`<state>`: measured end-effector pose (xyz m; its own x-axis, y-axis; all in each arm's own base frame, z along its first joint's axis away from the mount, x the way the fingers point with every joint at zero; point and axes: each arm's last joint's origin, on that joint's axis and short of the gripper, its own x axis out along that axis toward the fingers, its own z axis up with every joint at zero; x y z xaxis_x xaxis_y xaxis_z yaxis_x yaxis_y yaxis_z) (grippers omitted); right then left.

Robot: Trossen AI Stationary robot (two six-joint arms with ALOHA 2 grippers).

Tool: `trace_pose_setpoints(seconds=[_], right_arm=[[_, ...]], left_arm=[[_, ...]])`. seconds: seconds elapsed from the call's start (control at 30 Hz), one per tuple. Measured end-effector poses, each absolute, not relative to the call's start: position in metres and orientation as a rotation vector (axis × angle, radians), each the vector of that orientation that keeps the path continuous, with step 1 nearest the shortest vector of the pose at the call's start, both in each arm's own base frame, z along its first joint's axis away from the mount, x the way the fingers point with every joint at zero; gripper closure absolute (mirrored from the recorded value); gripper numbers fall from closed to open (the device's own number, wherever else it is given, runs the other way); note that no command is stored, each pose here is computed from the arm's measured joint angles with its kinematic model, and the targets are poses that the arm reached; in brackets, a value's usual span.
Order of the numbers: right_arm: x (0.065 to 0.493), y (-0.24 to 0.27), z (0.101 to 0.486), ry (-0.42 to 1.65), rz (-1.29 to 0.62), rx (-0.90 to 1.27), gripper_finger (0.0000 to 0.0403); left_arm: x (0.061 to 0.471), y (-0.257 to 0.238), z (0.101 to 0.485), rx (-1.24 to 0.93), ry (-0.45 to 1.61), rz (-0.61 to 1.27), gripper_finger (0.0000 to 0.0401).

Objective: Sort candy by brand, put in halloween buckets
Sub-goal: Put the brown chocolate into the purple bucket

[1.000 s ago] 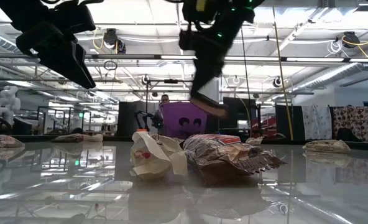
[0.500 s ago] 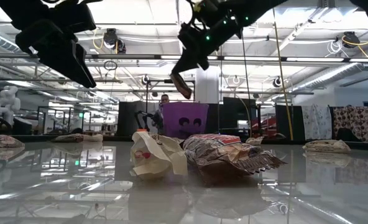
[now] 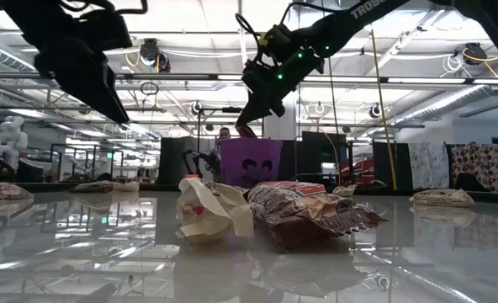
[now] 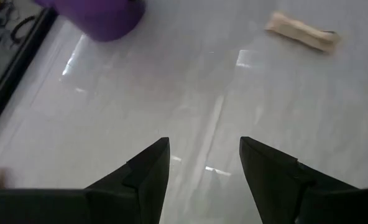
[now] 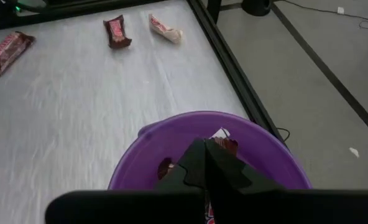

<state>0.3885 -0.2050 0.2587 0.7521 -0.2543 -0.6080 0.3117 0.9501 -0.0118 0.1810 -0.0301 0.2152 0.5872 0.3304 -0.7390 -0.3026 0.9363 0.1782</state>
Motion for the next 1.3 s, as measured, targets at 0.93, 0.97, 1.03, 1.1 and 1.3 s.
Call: trace_pose_setpoints(seconds=[0.93,0.97,1.03,1.1,1.3], right_arm=[[0.363,-0.153,0.278,0.915,-0.177,0.103,0.0285],[0.361,-0.145,0.28,0.942,-0.153,0.102,0.0286],[0.357,-0.126,0.281,1.011,-0.084,0.106,0.0287],[0.357,-0.107,0.278,1.077,-0.012,0.11,0.0287],[0.358,-0.048,0.265,1.242,0.167,0.08,0.0287]], left_arm=[[0.179,-0.005,0.216,-0.076,1.003,0.322,0.0199],[0.179,-0.005,0.216,-0.079,1.004,0.317,0.0199],[0.179,-0.006,0.216,-0.089,1.009,0.301,0.0199],[0.179,-0.006,0.216,-0.1,1.012,0.283,0.0199],[0.18,-0.007,0.216,-0.117,1.018,0.255,0.0199]])
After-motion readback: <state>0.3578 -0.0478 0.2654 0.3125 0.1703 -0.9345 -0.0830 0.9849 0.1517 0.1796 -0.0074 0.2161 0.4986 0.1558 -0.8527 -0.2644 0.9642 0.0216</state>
